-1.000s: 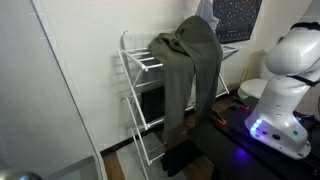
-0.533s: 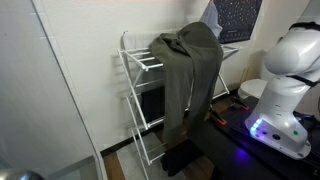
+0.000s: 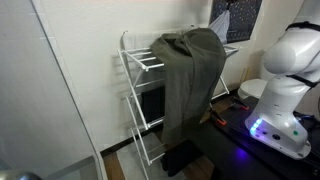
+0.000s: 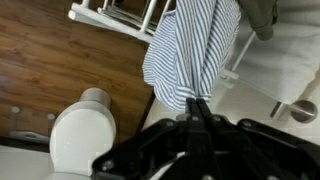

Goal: Move the trousers to the left, remove the striped shirt from underneath the trousers and pull it to the right

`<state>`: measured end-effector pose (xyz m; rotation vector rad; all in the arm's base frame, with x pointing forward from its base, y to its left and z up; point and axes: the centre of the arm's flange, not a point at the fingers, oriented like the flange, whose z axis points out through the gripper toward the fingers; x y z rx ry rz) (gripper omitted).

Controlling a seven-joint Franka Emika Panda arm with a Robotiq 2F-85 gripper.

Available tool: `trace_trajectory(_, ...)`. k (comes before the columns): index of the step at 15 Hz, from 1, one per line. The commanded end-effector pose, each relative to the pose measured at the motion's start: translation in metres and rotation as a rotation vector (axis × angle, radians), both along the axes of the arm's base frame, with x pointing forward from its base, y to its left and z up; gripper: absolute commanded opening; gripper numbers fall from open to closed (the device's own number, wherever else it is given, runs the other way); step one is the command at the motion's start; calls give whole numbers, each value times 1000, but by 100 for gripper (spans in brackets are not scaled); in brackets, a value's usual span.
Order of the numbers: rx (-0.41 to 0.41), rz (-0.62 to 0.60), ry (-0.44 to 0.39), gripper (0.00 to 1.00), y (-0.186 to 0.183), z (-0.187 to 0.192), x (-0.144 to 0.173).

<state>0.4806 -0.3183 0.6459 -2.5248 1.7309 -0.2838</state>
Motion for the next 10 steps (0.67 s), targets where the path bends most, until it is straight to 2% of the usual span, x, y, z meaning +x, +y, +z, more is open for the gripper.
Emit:
trace_trajectory(1,-60,-51,135,1,-28,1,3)
trace_trajectory(2,-75,-58,171,1,-31,-4,4)
trace_trajectory(3,-100,-58,211,19,-32,-9,6)
trace_trajectory(4,-118,-52,235,29,-30,-14,10)
trace_trajectory(6,-159,-22,238,42,-20,-21,23)
trace_trajectory(10,-200,65,164,72,28,-33,55)
